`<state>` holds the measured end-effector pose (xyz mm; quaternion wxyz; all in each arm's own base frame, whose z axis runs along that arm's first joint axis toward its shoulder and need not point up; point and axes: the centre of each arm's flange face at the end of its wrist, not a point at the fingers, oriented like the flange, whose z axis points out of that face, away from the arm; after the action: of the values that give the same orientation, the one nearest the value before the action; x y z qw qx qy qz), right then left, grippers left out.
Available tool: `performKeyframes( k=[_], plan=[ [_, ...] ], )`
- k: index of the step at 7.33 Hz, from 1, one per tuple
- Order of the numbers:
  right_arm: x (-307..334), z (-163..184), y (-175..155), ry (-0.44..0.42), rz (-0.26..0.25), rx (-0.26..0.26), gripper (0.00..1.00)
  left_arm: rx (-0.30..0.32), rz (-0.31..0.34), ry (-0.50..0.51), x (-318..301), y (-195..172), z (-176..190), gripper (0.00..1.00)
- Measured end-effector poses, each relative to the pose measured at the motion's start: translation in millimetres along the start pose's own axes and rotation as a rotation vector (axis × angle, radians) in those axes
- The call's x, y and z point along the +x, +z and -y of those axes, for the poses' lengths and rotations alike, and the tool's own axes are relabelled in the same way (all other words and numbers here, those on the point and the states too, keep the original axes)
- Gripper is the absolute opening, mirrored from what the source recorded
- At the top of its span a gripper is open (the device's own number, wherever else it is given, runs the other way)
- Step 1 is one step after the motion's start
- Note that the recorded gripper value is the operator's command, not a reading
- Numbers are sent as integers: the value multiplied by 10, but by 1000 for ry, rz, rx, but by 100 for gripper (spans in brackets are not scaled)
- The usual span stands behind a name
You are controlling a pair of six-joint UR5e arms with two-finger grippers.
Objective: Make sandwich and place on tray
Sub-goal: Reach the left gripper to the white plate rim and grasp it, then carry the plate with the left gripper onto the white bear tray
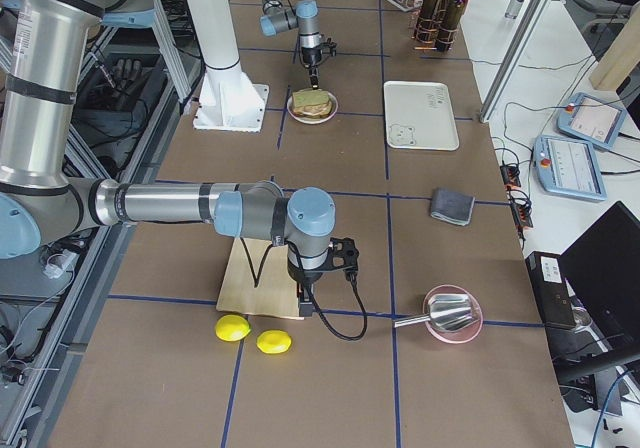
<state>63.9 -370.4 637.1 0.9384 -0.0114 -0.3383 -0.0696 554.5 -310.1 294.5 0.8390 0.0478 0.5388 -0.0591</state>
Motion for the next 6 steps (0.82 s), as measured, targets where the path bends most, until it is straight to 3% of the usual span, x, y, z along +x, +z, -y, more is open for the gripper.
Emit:
performKeyframes(
  k=[1, 2, 6],
  plan=[
    [2, 1, 0, 0, 0, 0, 100, -1, 0, 1, 4, 2, -6, 4],
    [3, 2, 2, 1, 0, 0, 100, -1, -1, 1, 10, 0, -9, 0],
    [8, 1, 6, 4, 0, -1, 100, -1, -41, 12, 148, -154, 2, 0]
  ],
)
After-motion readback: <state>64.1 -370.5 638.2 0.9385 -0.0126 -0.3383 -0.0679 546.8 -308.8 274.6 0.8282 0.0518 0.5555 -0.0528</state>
